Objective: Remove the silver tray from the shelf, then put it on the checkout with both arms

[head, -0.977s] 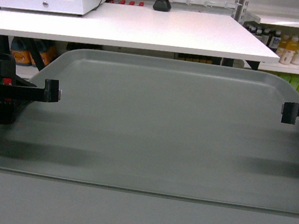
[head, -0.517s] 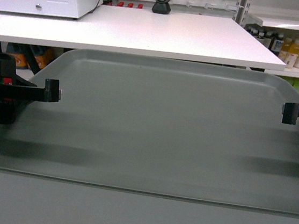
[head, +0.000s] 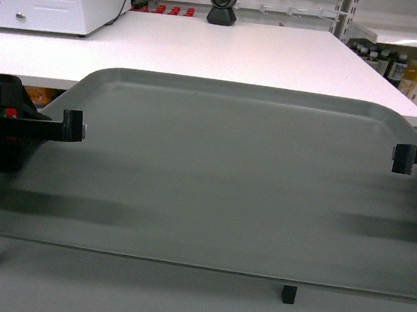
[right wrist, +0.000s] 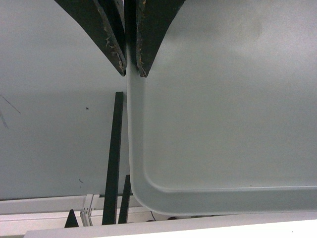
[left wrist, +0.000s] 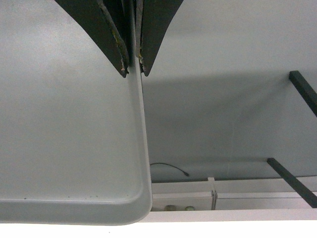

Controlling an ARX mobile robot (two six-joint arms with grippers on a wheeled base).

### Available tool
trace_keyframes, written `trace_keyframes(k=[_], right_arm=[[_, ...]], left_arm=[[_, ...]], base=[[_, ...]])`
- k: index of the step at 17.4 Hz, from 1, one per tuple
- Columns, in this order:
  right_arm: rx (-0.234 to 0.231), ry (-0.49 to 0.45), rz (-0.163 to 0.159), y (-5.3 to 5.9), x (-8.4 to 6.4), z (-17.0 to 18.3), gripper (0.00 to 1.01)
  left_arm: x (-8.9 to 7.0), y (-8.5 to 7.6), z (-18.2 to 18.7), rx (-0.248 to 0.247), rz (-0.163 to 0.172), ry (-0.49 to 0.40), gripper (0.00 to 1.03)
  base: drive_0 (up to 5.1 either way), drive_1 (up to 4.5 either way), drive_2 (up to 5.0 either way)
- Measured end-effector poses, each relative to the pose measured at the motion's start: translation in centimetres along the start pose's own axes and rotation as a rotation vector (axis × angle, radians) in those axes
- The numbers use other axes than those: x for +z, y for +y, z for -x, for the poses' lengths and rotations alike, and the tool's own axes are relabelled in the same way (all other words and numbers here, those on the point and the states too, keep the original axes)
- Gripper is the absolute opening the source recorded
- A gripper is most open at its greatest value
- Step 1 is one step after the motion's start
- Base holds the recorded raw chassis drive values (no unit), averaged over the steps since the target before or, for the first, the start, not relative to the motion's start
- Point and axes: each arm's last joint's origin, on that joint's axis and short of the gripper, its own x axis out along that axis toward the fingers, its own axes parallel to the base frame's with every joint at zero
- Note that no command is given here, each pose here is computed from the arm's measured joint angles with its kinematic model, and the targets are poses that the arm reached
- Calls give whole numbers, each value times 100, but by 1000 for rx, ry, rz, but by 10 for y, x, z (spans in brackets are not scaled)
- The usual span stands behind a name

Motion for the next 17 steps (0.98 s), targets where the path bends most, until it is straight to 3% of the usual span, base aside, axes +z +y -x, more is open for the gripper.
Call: trace_keyframes(k=[17], right_arm=[[-1,1,0,0,0,0,3]], left_arm=[[0,0,0,0,-1,3,3]], base=[[13,445,-419]])
